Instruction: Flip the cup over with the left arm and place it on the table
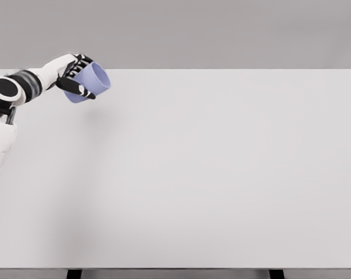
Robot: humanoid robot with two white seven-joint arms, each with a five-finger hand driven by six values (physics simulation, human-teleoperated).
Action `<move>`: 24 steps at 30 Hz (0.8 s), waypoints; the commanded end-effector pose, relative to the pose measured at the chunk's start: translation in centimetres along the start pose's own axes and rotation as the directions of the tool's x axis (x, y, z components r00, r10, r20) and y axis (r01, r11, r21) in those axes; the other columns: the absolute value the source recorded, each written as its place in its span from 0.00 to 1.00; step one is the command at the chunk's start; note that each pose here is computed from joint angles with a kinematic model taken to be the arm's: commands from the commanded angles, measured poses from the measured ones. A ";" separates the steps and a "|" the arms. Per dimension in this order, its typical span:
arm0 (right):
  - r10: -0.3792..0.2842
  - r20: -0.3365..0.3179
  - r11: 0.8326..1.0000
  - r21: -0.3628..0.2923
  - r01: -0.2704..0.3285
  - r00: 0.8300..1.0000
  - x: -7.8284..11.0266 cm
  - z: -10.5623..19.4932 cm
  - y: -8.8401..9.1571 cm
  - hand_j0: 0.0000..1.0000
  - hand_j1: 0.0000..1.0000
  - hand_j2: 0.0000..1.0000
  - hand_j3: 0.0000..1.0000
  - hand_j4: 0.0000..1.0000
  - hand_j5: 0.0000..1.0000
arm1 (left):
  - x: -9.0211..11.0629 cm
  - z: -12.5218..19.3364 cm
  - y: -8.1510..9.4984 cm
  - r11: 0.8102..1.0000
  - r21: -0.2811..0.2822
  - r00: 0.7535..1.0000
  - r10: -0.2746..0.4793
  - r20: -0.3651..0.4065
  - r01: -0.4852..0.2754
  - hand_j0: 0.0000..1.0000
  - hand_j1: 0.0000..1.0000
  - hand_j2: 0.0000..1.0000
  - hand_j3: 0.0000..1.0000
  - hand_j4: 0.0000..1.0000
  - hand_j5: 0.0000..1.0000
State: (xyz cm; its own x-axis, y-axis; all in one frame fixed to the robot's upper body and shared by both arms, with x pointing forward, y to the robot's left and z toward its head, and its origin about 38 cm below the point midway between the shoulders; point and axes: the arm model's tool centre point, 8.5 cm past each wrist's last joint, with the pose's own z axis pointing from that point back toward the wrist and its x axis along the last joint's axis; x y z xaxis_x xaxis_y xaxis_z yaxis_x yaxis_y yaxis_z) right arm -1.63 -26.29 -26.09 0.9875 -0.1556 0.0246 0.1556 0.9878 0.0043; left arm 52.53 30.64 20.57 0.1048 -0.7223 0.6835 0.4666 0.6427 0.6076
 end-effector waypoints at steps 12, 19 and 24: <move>0.000 0.000 1.000 0.000 0.000 1.000 0.0 0.0 0.0 1.00 1.00 1.00 1.00 1.00 1.00 | -1.5 1.2 -1.1 0.992 0.041 0.967 0.110 0.228 -0.122 0.58 0.58 0.58 0.58 0.58 0.58; 0.000 0.000 1.000 0.000 0.000 1.000 0.0 0.0 0.0 1.00 1.00 1.00 1.00 1.00 1.00 | -2.6 1.5 -1.1 0.952 0.147 0.934 0.220 0.280 -0.269 0.58 0.58 0.58 0.58 0.58 0.58; 0.000 0.000 1.000 0.000 0.000 1.000 0.0 0.0 0.0 1.00 1.00 1.00 1.00 1.00 1.00 | -3.7 1.5 -2.7 0.919 0.173 0.898 0.282 0.338 -0.354 0.58 0.58 0.58 0.58 0.58 0.58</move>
State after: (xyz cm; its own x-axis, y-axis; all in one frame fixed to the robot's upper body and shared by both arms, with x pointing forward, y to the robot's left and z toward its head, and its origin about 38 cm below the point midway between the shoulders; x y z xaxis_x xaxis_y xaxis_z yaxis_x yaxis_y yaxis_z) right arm -1.73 -26.29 -26.09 0.9875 -0.1557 0.0231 0.1557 0.9878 0.0040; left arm 49.20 32.13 16.05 -0.0351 -0.4203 0.9067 0.2764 0.8678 0.4130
